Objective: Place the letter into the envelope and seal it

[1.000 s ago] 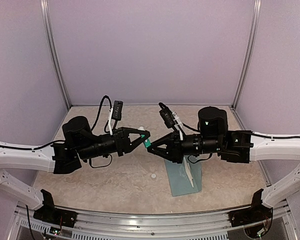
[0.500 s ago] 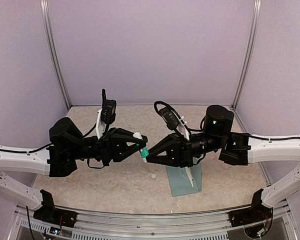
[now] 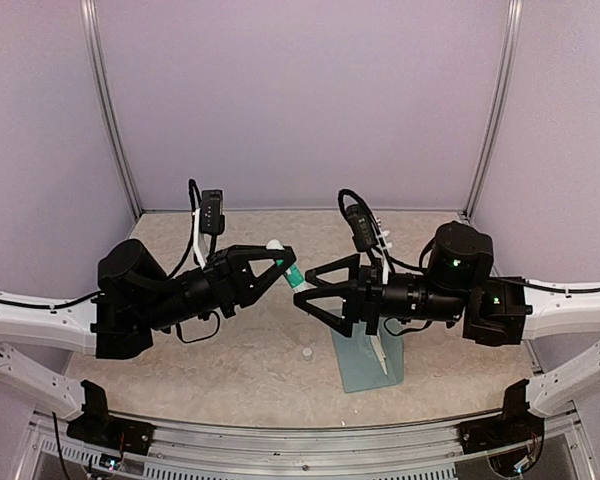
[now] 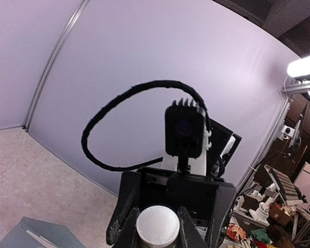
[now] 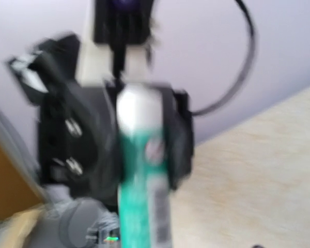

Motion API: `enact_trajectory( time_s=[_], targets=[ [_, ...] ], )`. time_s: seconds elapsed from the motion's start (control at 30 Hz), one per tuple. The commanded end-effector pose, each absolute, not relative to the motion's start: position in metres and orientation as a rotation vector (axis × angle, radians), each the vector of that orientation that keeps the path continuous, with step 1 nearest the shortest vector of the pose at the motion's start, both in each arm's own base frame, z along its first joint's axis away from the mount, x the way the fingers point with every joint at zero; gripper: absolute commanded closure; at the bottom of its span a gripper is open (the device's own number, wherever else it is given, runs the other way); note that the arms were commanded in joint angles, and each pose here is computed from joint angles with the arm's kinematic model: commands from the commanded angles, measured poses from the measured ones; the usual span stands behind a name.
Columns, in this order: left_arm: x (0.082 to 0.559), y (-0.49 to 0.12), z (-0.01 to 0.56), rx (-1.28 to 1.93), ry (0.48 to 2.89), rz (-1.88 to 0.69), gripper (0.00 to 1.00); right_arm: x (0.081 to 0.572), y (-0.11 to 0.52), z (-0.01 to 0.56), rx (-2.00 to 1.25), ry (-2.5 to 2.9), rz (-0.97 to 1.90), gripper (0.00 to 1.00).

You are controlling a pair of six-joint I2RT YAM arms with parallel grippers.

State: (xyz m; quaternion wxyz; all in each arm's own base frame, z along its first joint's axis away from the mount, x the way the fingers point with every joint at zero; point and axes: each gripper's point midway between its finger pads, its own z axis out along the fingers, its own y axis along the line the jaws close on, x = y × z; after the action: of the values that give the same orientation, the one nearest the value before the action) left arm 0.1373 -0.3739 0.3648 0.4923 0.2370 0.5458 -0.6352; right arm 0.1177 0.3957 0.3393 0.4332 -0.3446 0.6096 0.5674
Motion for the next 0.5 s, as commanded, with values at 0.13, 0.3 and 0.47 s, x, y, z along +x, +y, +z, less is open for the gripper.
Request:
enact_trajectory(
  time_s=[0.13,0.3,0.47],
  targets=[
    [0.175,-0.367,0.37,0.33,1.447,-1.44,0.93,0.155,0.397,0.311,-0.77,1.685,0.995,0.28],
    [0.177,-0.372,0.367,0.33,1.488,-1.438,0.93,0.161,0.402,0.309,-0.777,1.692,0.878,0.31],
    [0.177,-0.375,0.365,0.343,1.521,-1.425,0.93,0.163,0.407,0.308,-0.828,1.689,0.819,0.41]
  ],
)
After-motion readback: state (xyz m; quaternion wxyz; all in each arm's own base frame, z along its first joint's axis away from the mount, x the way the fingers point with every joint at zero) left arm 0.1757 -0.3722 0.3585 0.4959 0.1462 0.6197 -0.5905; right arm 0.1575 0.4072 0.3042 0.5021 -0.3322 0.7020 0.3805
